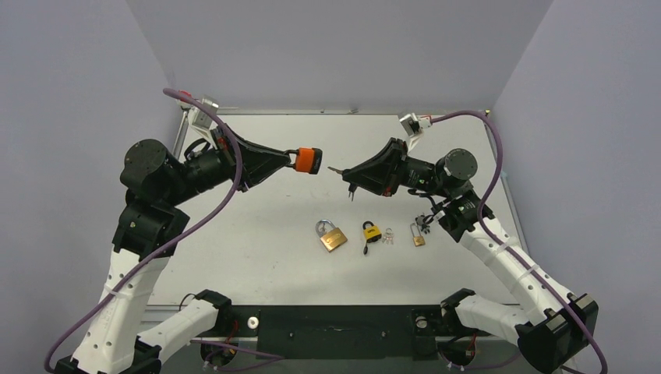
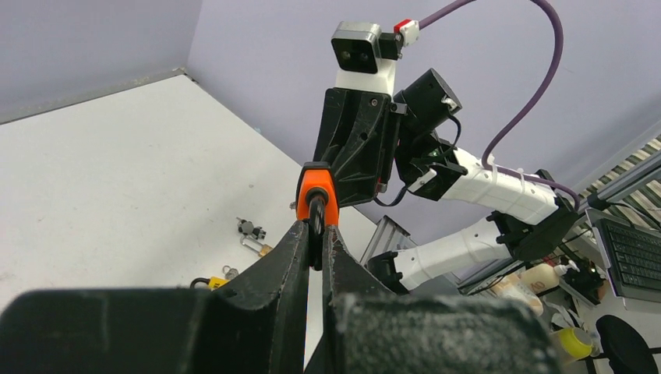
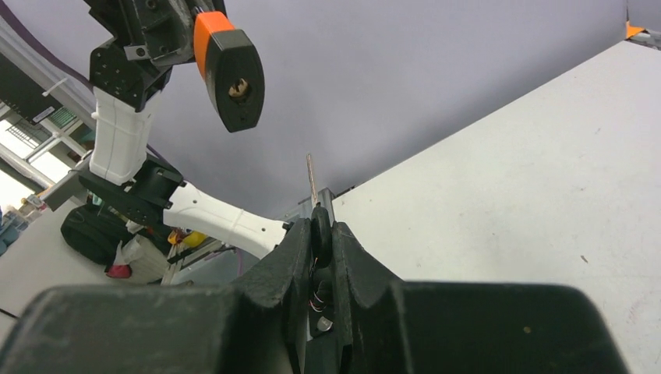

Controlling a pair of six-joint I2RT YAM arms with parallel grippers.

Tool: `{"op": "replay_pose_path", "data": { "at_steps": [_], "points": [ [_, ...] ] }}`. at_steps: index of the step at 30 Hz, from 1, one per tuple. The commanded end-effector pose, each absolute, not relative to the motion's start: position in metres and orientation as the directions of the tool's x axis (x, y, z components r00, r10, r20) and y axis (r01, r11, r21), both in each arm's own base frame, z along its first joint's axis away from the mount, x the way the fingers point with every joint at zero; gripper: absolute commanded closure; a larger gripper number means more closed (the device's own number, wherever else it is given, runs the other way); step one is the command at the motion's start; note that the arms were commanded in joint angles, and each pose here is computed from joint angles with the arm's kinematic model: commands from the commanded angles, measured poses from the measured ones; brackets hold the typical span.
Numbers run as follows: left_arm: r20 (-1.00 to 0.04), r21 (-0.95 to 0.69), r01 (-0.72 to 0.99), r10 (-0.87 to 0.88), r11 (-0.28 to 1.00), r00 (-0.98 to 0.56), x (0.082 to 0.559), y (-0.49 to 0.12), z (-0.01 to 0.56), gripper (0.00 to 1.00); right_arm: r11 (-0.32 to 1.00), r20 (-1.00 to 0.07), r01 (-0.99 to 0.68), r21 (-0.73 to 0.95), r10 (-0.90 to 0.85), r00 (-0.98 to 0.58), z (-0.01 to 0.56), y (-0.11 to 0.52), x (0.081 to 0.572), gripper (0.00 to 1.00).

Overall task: Lock with the key
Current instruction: Lock the lock, then place the lock at the center of the board.

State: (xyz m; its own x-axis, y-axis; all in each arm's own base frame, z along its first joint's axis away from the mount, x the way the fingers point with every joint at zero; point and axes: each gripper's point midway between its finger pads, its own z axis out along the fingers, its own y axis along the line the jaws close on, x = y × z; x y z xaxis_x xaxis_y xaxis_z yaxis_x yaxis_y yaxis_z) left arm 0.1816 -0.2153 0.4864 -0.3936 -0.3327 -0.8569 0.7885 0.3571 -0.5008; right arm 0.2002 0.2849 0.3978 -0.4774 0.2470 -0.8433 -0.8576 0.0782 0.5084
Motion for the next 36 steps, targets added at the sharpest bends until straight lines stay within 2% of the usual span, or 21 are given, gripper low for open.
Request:
{"op": "replay_pose_path", "data": {
  "at_steps": [1,7,11,15,22,27,36],
  "points": [
    [-0.862,-0.468,0.798,-0.397,0.381,-0.316,0.187,-0.207,0.507,1.00,0.110,-0.863,-0.881,0.461,0.286,-0.416,0.404,0.276,0.203,1.00],
    [-0.841,-0.523,0.708,-0.420,0.474,-0.340,0.210,-0.198,0.490,1.00,0.161,-0.857,-0.860,0.484,0.287,-0.428,0.392,0.272,0.214,1.00],
    [-0.804,-0.594,0.569,-0.435,0.569,-0.405,0.236,-0.189,0.456,1.00,0.267,-0.854,-0.815,0.514,0.252,-0.455,0.368,0.270,0.232,1.00],
    [-0.751,-0.641,0.408,-0.421,0.650,-0.508,0.254,-0.182,0.402,1.00,0.333,-0.836,-0.768,0.547,0.261,-0.482,0.351,0.270,0.247,1.00],
    [-0.600,-0.641,0.081,-0.433,0.763,-0.673,0.262,-0.163,0.272,1.00,0.348,-0.822,-0.746,0.568,0.210,-0.528,0.325,0.294,0.246,1.00],
    [-0.492,-0.615,-0.091,-0.471,0.783,-0.732,0.252,-0.153,0.194,1.00,0.376,-0.820,-0.736,0.564,0.143,-0.555,0.301,0.322,0.243,1.00],
    [-0.374,-0.650,-0.198,-0.536,0.734,-0.757,0.252,-0.160,0.121,1.00,0.432,-0.757,-0.669,0.604,0.049,-0.652,0.237,0.372,0.241,1.00]
  ]
}}
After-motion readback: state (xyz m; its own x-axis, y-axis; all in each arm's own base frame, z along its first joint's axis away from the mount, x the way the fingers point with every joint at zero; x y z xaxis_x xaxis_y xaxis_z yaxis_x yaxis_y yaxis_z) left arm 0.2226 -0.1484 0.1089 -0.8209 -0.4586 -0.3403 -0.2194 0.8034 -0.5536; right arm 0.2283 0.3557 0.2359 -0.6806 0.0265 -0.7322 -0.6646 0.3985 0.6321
